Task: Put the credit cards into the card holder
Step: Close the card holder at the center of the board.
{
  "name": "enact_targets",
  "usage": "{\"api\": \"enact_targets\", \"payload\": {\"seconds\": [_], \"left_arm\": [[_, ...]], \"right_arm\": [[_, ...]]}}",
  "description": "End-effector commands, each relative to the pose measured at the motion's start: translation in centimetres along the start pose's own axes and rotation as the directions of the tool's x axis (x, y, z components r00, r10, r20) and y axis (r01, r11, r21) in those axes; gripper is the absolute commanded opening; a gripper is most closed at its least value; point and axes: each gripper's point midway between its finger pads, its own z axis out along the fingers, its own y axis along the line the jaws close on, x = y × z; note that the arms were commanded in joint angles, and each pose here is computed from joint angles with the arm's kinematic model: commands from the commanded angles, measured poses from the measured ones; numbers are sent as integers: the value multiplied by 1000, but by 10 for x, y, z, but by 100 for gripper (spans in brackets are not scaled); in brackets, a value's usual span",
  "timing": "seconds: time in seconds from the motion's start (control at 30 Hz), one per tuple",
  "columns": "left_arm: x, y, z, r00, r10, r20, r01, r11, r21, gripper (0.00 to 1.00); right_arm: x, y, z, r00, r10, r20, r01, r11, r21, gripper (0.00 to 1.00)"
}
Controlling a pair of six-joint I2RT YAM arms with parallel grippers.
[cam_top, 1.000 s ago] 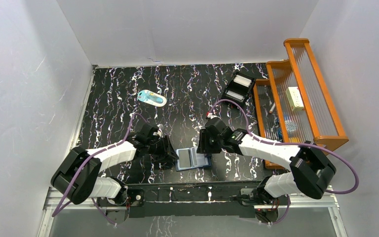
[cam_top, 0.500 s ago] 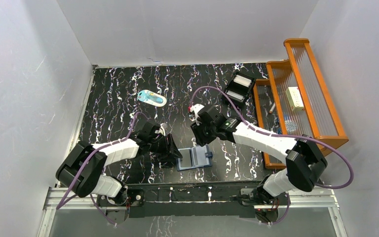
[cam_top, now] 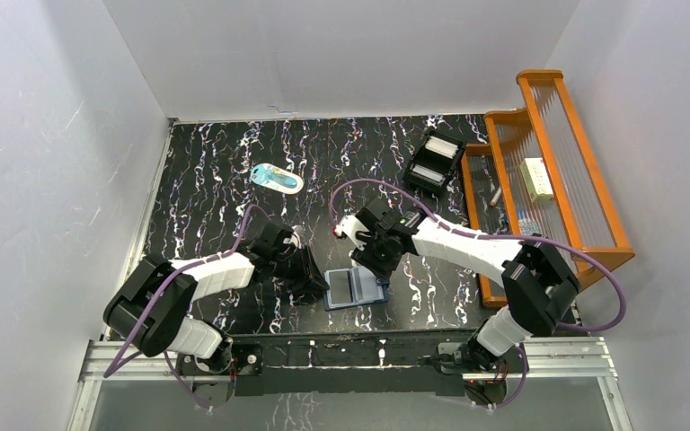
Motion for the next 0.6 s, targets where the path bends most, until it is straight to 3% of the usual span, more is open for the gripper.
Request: {"api": "enact_targets", "payload": {"seconds": [0.0, 0.33, 0.57], "left_arm": [[2, 8, -3, 1000, -17, 14, 18, 999, -32, 30], [5, 10, 2, 999, -35, -5, 35, 999, -31, 43], [6, 15, -1, 999, -47, 11, 47, 998, -50, 45]], "right_arm": [[12, -2, -1, 989, -136, -58, 135, 991, -28, 46], [17, 5, 15, 975, -215, -53, 209, 973, -100, 49], [28, 8, 27, 966, -246, -76, 234, 963, -137, 51]]}}
